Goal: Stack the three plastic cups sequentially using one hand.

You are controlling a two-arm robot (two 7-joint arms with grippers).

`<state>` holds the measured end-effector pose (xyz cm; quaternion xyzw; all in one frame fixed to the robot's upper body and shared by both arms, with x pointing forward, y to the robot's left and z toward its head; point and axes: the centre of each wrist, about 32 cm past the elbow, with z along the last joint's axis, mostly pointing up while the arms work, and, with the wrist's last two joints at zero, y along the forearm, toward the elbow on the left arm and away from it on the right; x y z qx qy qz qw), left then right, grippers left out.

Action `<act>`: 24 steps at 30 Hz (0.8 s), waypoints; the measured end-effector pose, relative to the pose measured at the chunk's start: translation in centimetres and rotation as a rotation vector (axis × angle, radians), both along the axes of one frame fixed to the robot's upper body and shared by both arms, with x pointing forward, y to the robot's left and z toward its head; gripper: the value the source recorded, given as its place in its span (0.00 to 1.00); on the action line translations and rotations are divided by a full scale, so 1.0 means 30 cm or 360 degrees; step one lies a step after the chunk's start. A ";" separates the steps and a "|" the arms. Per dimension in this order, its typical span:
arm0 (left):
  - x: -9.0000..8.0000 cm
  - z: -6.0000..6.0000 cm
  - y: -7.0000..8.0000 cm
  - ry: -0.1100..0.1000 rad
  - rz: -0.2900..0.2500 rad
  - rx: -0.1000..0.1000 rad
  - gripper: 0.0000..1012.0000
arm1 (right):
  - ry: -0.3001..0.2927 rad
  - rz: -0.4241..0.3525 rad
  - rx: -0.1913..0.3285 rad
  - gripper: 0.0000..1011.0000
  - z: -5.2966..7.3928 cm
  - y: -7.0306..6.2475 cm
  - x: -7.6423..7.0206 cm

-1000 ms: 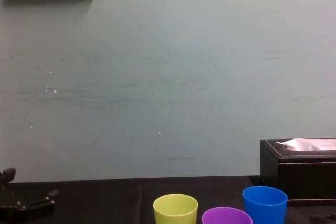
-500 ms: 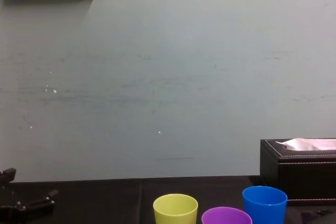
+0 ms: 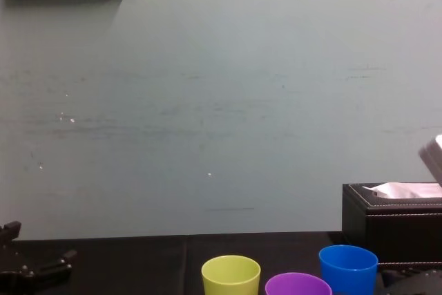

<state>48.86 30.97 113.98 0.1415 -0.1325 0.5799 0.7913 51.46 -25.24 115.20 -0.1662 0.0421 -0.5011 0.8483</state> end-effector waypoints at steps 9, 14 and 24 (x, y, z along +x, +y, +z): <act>0.000 0.000 0.000 0.0000 0.0000 0.0000 0.99 | 0.0004 -0.0037 -0.0008 0.99 -0.011 0.013 0.018; 0.000 0.000 0.000 0.0000 0.0000 0.0000 0.99 | 0.0012 -0.0050 -0.0002 0.99 -0.020 0.016 0.029; 0.000 0.000 0.000 0.0000 0.0000 0.0000 0.99 | 0.0022 -0.0050 0.0008 0.99 -0.034 0.025 0.048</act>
